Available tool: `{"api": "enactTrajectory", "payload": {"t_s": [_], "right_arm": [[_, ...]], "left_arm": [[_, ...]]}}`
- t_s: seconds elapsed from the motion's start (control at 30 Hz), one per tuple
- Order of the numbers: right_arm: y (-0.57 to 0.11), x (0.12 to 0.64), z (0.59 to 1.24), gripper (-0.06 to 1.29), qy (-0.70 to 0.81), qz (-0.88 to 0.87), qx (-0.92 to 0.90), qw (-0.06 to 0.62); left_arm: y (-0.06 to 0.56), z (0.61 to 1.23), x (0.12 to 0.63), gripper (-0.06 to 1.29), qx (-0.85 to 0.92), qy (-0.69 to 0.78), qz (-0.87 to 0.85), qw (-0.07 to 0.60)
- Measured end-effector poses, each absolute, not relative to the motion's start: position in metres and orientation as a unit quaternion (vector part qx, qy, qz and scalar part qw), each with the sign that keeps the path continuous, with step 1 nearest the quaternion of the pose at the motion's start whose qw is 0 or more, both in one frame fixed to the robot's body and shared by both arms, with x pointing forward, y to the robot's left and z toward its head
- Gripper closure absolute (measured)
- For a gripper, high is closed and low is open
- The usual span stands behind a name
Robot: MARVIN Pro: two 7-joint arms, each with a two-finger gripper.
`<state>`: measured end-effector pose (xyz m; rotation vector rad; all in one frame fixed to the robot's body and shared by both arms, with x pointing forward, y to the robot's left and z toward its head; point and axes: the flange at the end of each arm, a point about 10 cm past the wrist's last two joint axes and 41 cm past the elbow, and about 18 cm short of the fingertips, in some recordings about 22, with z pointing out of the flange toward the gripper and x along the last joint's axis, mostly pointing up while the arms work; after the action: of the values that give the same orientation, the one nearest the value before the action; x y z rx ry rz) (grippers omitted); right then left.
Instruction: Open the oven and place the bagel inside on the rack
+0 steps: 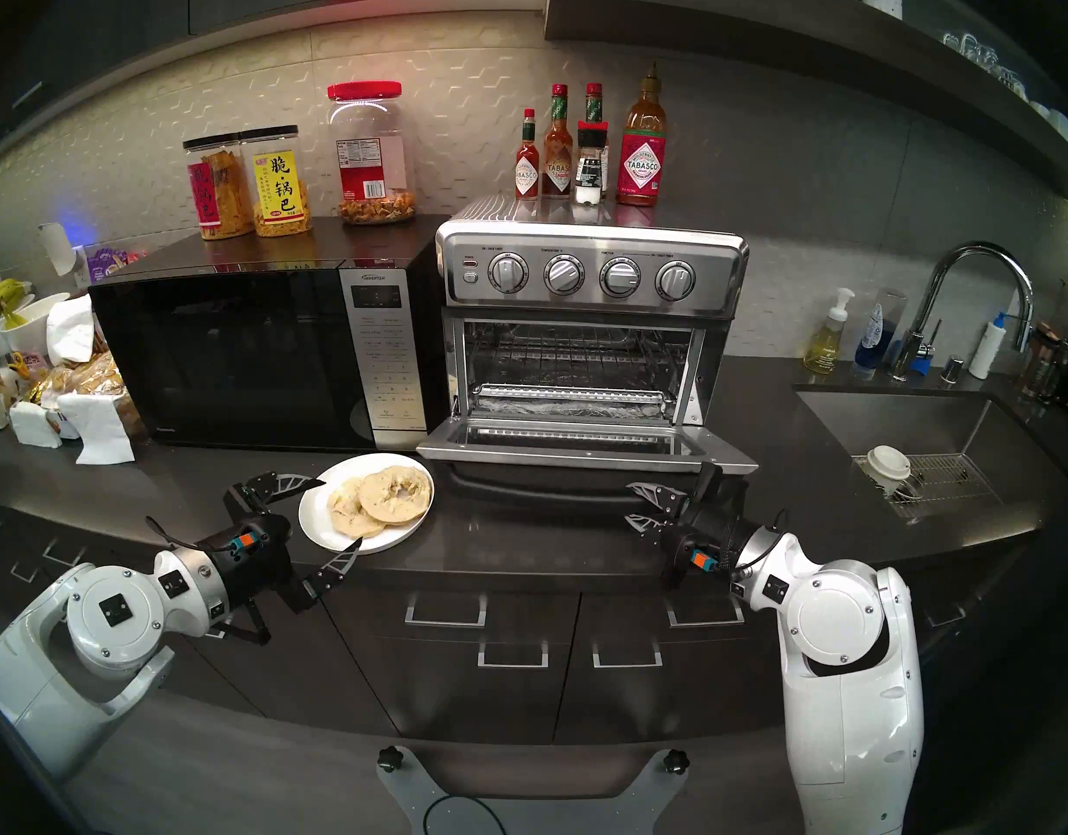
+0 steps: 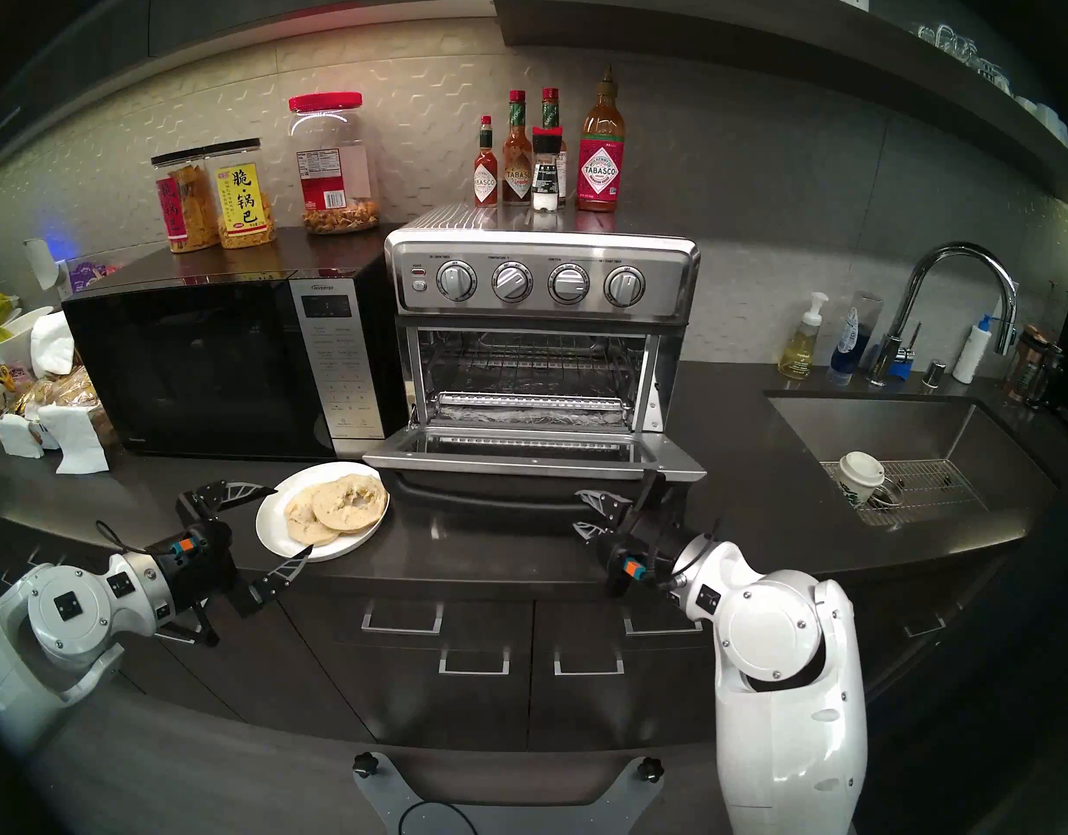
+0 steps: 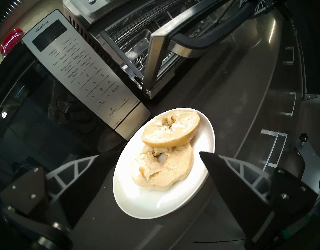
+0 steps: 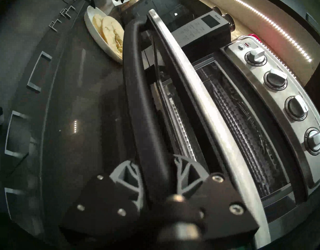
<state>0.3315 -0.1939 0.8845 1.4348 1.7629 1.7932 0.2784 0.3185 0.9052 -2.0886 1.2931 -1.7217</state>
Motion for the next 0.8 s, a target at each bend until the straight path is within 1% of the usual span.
{"api": "enactTrajectory", "payload": {"t_s": [0.1, 0.8], "right_arm": [[-0.1938, 0.3297, 0.8811, 1.0, 0.604, 0.614, 0.493, 0.123], [-0.1953, 0.3248, 0.8742, 1.0, 0.603, 0.614, 0.493, 0.128]], "left_arm": [[0.3185, 0.9053, 0.2784, -0.04, -0.694, 0.43, -0.573, 0.071], [0.3185, 0.9052, 0.2784, -0.04, -0.695, 0.43, -0.572, 0.07]]}}
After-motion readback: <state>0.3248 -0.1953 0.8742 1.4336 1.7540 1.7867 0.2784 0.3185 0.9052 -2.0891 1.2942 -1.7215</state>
